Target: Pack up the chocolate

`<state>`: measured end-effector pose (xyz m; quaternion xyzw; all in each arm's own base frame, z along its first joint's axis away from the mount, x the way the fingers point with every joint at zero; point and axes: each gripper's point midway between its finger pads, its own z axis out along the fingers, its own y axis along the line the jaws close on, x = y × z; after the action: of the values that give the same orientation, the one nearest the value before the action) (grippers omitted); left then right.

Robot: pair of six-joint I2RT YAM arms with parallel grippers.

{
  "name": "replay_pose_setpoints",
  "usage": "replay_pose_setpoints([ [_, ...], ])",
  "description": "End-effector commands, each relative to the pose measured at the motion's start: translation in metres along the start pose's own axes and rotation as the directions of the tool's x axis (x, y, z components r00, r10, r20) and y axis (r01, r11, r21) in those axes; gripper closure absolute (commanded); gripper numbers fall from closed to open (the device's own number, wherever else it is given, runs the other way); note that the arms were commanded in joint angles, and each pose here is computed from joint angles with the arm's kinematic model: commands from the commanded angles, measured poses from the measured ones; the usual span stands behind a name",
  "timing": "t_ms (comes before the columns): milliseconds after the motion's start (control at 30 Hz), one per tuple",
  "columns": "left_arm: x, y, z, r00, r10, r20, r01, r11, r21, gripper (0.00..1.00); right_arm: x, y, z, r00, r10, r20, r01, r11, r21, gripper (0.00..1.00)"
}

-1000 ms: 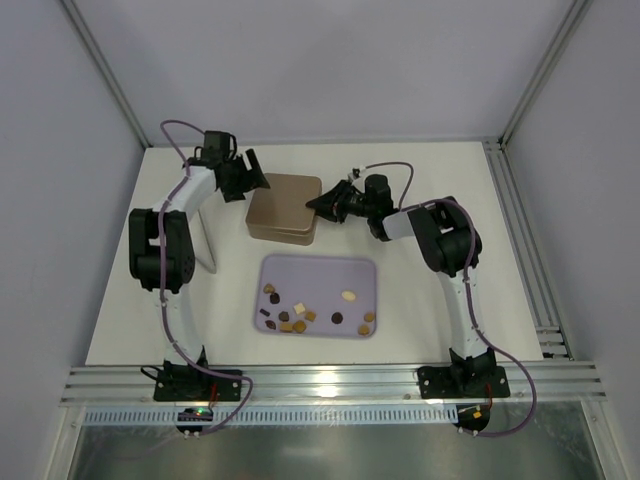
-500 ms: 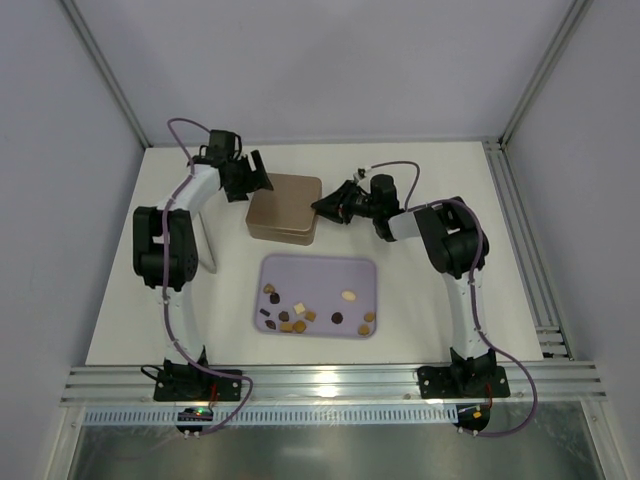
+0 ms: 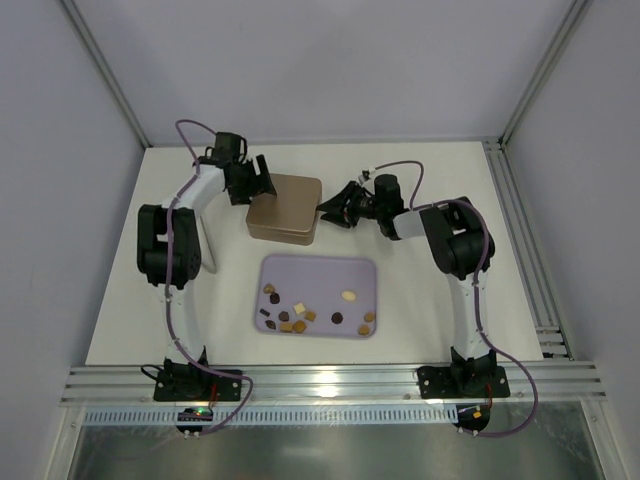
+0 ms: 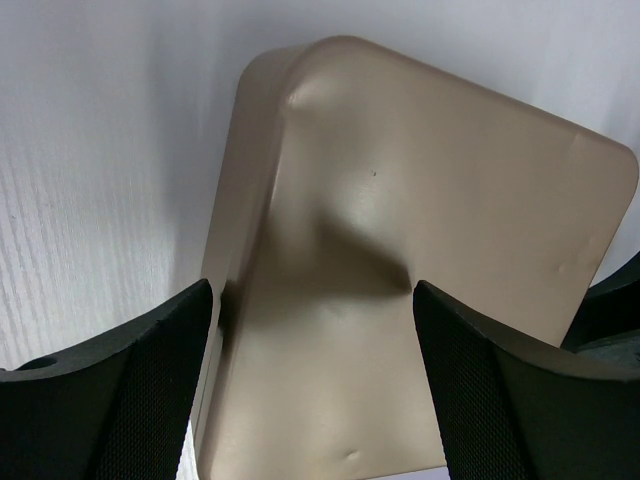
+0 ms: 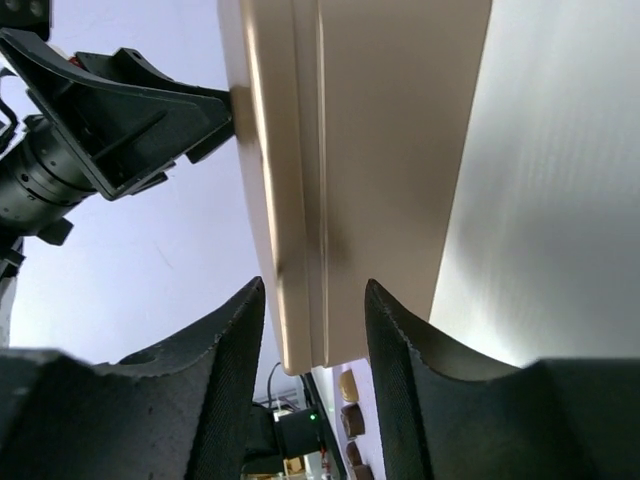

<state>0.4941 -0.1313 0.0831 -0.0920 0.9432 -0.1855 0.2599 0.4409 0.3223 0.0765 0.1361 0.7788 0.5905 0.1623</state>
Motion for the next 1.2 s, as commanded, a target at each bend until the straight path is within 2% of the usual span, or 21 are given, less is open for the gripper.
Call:
replay_pose_setpoints([
  [0, -0.014, -0.007, -0.005, 0.999, 0.035, 0.033, -0.035, 0.999, -0.002, 0.21, -0.009, 0.031, -0.008, 0.993, -0.115, 0.028, 0.116, 0.993, -0.022, 0.52],
  [300, -0.006, -0.002, 0.003, 0.999, 0.038, 0.006, -0.038, 0.999, -0.033, 0.21, -0.014, 0.029, -0.003, 0.984, -0.176, 0.017, 0.175, 0.984, 0.046, 0.36],
  [433, -0.001, 0.005, 0.008, 0.999, 0.032, -0.010, -0.033, 0.997, -0.066, 0.21, -0.013, 0.031, 0.006, 0.973, -0.230, -0.003, 0.230, 0.970, 0.081, 0.36],
  [833, 0.039, 0.030, 0.032, 0.995, -0.015, -0.104, -0.006, 0.980, -0.199, 0.23, 0.013, 0.000, 0.021, 0.973, -0.218, -0.074, 0.228, 0.958, 0.176, 0.39],
  [1167, 0.076, 0.045, 0.046, 0.980, -0.063, -0.187, 0.015, 0.968, -0.249, 0.25, 0.025, -0.022, 0.023, 0.983, -0.161, -0.090, 0.176, 0.964, 0.197, 0.52],
])
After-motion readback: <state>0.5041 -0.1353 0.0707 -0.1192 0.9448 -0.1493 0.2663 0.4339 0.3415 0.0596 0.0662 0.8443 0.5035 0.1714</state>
